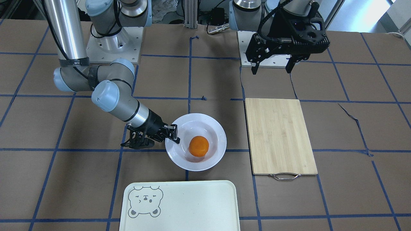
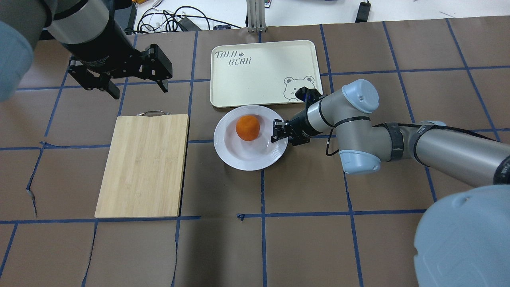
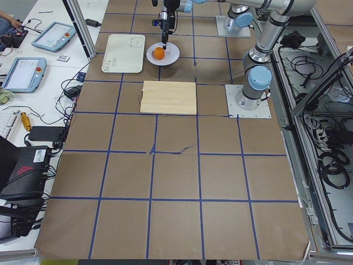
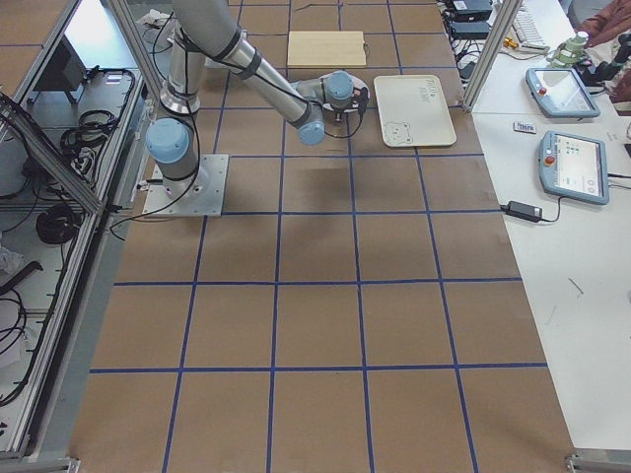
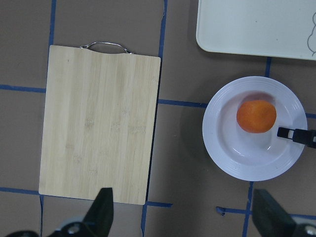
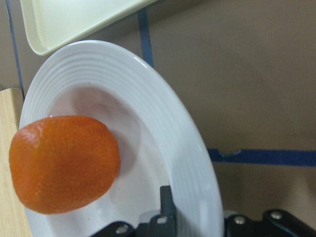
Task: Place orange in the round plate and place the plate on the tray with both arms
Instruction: 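Slide the plate with the right gripper farther from the robot onto the bear tray, then release the plate and raise the right gripper back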
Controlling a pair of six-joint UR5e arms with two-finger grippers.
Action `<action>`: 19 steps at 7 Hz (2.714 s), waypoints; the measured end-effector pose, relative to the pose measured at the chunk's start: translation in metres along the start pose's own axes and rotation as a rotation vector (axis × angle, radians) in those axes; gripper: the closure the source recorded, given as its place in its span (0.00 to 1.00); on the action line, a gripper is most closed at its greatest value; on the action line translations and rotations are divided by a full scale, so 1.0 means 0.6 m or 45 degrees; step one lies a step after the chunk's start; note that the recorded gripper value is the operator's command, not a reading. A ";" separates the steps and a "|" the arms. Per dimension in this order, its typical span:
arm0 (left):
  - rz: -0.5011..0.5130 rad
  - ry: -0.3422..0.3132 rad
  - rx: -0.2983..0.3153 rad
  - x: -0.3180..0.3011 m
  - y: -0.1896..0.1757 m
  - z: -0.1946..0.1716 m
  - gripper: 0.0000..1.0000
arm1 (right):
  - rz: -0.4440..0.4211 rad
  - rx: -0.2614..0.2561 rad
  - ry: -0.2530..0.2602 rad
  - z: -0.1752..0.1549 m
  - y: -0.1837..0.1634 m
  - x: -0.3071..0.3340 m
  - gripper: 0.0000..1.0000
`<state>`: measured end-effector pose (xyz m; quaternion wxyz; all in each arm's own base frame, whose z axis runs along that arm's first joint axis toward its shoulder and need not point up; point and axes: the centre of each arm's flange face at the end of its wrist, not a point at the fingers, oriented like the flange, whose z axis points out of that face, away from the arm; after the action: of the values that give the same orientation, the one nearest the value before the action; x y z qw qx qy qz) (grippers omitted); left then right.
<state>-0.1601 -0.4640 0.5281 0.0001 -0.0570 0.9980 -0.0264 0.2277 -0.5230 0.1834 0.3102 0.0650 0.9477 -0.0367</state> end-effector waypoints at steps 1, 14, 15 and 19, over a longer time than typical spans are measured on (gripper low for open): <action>-0.001 0.000 -0.001 -0.002 0.006 0.002 0.00 | -0.006 0.040 -0.009 -0.017 -0.026 -0.014 0.86; -0.009 0.000 0.009 -0.009 0.005 0.003 0.00 | 0.103 0.312 0.156 -0.052 -0.420 0.029 0.00; -0.010 0.000 0.009 -0.009 0.005 0.003 0.00 | 0.048 0.354 0.234 -0.095 -0.440 0.057 0.00; -0.013 0.001 0.010 -0.011 0.005 0.002 0.00 | -0.108 0.226 0.681 -0.328 -0.407 0.035 0.00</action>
<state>-0.1541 -0.4605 0.5265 -0.0004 -0.0619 0.9976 -0.0303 0.0605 -0.7409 0.3367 0.0406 0.0596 0.9909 -0.1138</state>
